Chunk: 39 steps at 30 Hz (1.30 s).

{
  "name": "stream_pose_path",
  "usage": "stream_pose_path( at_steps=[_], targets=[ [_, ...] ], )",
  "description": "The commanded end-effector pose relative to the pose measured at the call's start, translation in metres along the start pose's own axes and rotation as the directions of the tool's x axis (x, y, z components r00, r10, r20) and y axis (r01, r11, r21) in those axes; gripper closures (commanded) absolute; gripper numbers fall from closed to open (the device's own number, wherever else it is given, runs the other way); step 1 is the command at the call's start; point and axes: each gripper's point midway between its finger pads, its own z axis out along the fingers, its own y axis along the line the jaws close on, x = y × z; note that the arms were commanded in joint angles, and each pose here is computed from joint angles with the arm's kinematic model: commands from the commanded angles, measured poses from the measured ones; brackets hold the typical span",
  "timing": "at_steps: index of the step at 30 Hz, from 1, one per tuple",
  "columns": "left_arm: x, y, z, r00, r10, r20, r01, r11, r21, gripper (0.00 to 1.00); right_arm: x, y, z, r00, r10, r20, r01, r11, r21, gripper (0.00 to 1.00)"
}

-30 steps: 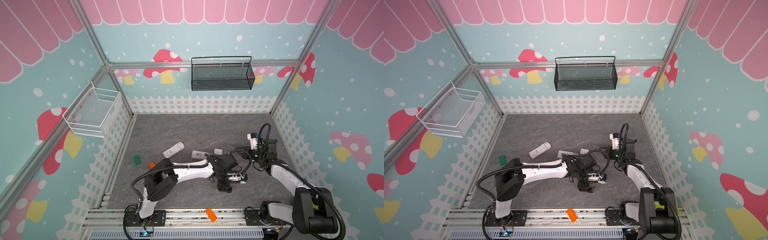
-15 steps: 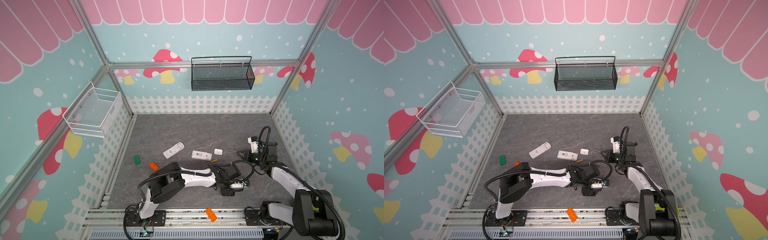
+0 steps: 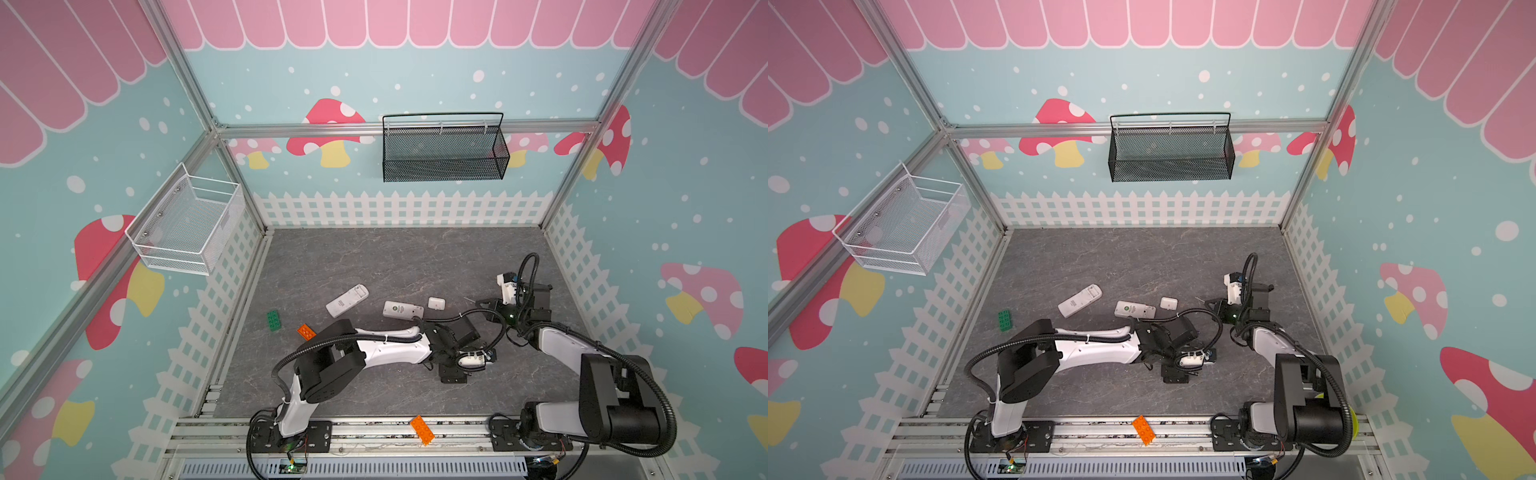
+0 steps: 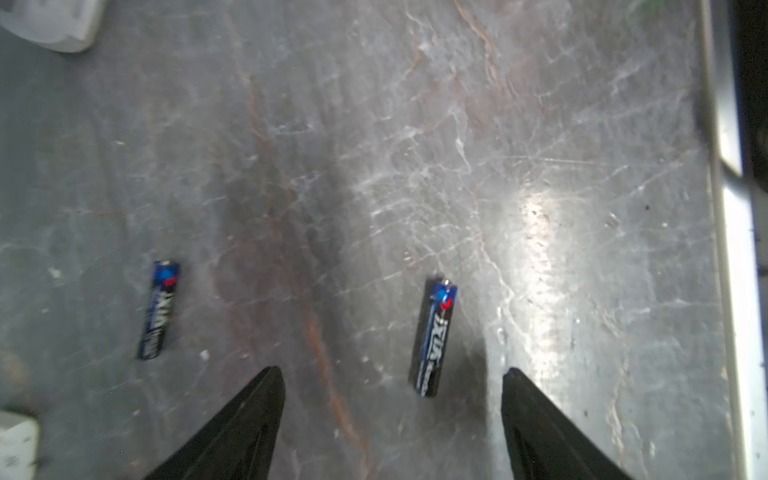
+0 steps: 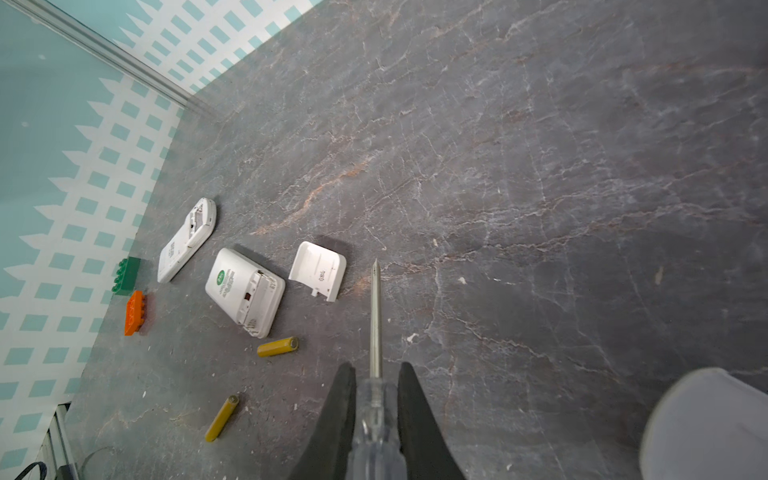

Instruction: Unload the batteries from the remote control

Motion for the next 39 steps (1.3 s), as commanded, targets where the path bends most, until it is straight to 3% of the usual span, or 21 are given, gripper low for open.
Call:
stream_pose_path(
  at_steps=[1, 8, 14, 18, 22, 24, 25, 28, 33, 36, 39],
  targets=[
    [-0.021, 0.034, -0.060, 0.996, -0.009, 0.085, 0.014, 0.998, -0.063, 0.16, -0.003, -0.003, 0.006, 1.000, 0.003, 0.027, -0.003, 1.000, -0.018, 0.92],
    [0.009, 0.099, -0.121, 0.987, -0.103, 0.124, 0.129, 0.968, -0.217, 0.15, 0.009, -0.015, 0.015, 0.999, 0.021, 0.024, -0.021, 1.000, -0.002, 0.80],
    [0.067, 0.161, -0.162, 0.948, -0.268, 0.172, 0.312, 0.888, -0.337, 0.15, 0.020, -0.024, 0.022, 1.000, 0.023, -0.007, -0.023, 1.000, 0.012, 0.73],
    [0.130, 0.199, -0.188, 0.880, -0.419, 0.224, 0.475, 0.774, -0.418, 0.15, 0.020, -0.029, 0.025, 1.000, 0.016, -0.008, -0.016, 0.999, 0.030, 0.71],
    [0.203, 0.229, -0.219, 0.752, -0.562, 0.346, 0.657, 0.591, -0.469, 0.13, 0.016, -0.030, 0.030, 1.000, 0.015, -0.013, -0.014, 1.000, 0.019, 0.70],
    [0.236, 0.236, -0.228, 0.707, -0.592, 0.388, 0.702, 0.518, -0.490, 0.11, 0.014, -0.031, 0.033, 1.000, 0.017, -0.015, -0.017, 1.000, 0.019, 0.70],
    [0.254, 0.237, -0.232, 0.681, -0.610, 0.405, 0.725, 0.481, -0.493, 0.01, 0.013, -0.031, 0.033, 1.000, 0.019, -0.013, -0.019, 1.000, 0.018, 0.69],
    [0.294, 0.235, -0.241, 0.627, -0.634, 0.452, 0.765, 0.394, -0.510, 0.01, 0.007, -0.029, 0.033, 1.000, 0.012, -0.004, -0.012, 1.000, 0.016, 0.69],
    [0.329, 0.223, -0.245, 0.608, -0.598, 0.523, 0.780, 0.325, -0.535, 0.01, -0.013, -0.023, 0.028, 0.999, -0.029, 0.028, 0.028, 0.999, 0.029, 0.64],
    [0.334, 0.219, -0.248, 0.585, -0.586, 0.561, 0.797, 0.286, -0.533, 0.01, -0.036, -0.016, 0.018, 0.992, -0.096, 0.088, 0.092, 0.995, 0.047, 0.53],
    [0.334, 0.221, -0.255, 0.565, -0.554, 0.612, 0.813, 0.247, -0.527, 0.01, -0.062, -0.018, 0.003, 0.968, -0.194, 0.156, 0.171, 0.973, 0.153, 0.40]
  ],
)
